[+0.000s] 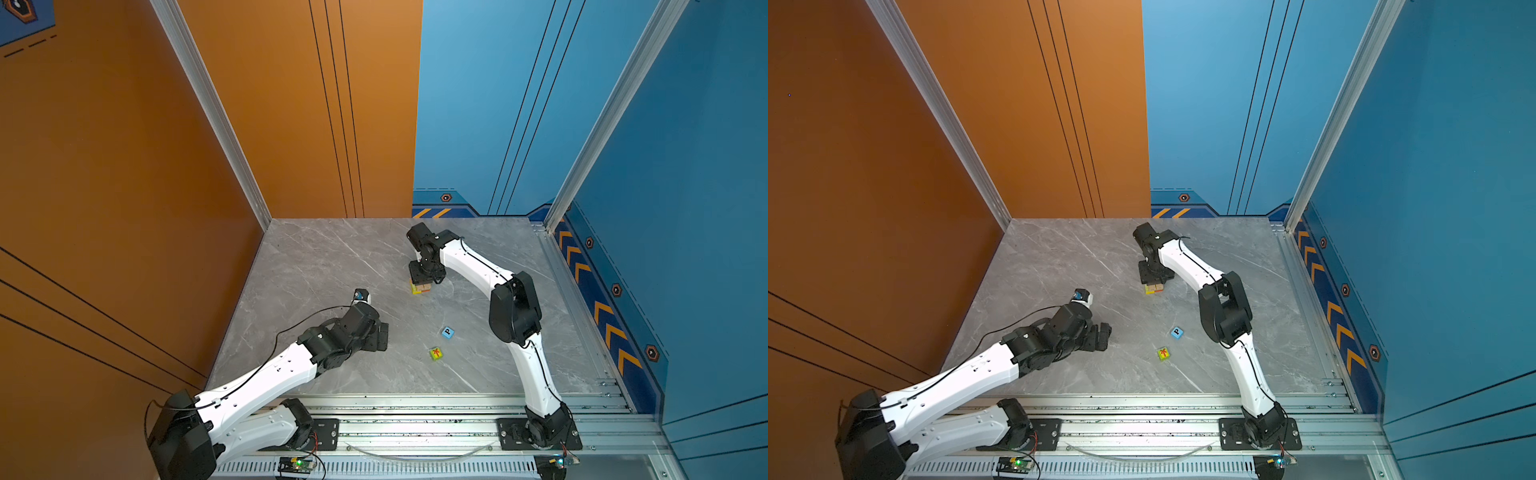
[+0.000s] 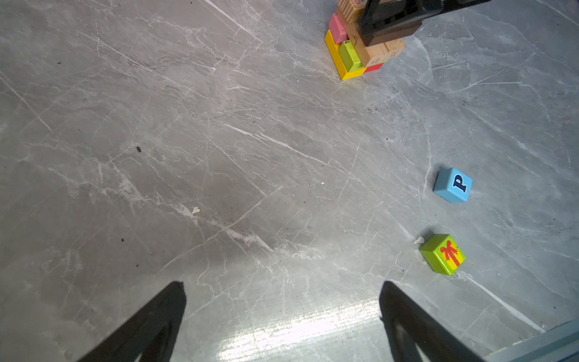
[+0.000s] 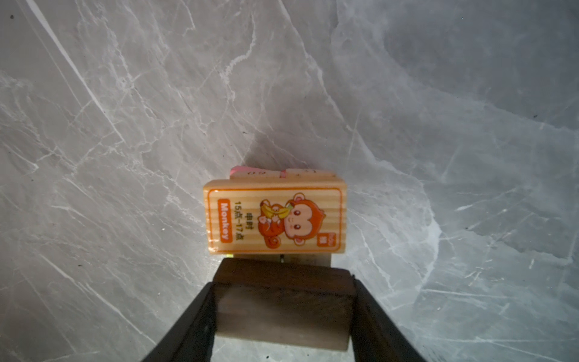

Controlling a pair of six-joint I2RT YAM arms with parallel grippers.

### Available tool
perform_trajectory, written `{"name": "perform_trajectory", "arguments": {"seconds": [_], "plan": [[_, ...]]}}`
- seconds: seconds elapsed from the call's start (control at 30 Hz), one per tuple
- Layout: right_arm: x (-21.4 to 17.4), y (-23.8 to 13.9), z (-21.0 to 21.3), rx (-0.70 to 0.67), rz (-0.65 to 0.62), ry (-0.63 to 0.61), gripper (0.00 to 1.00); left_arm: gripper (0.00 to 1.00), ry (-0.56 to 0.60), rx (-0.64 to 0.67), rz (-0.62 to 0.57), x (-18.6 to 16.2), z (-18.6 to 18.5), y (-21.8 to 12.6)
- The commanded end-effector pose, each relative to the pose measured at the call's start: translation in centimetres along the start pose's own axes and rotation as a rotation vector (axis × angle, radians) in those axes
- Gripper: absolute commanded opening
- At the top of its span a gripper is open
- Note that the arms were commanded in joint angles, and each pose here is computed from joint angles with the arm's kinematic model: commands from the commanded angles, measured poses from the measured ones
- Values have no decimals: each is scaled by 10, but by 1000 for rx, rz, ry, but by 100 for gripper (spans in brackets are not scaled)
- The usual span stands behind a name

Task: Build the wood block tower
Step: 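Lower the dark brown block onto the top of the monkey block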

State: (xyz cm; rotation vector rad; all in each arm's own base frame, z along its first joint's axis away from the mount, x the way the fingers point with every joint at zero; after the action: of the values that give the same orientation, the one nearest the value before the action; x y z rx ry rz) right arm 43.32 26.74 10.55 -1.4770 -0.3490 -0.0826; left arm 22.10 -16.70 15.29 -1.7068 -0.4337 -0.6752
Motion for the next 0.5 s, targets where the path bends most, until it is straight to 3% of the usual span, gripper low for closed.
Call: {"name": "perform_trajectory", "arguments": {"seconds": [0.0,0.3,0.37,0.47], "plan": [[-2,2,-1,6,34,-17,60,98,-12,-23,-16,9,-4,0],[-2,7,1,14,47,-23,63,98,-16,-24,-5,10,-3,3],[-1,7,0,14,46,-21,70,98,-18,-24,-5,10,-2,3],[0,6,0,13,41,-21,90,98,-21,-24,-4,11,-2,3]]}}
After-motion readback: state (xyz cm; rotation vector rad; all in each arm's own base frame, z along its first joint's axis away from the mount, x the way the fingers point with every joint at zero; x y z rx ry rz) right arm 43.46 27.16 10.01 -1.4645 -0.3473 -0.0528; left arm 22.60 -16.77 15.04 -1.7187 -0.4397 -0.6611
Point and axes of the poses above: each gripper's point midway between its finger pads, its own y axis out along the fingers, its own z axis along the line the jaws close on, x = y × z, the point moved 3 cm from there along -y, back along the fingers, and after that the axes turned 3 degrees about y, right-handed, at the moved point
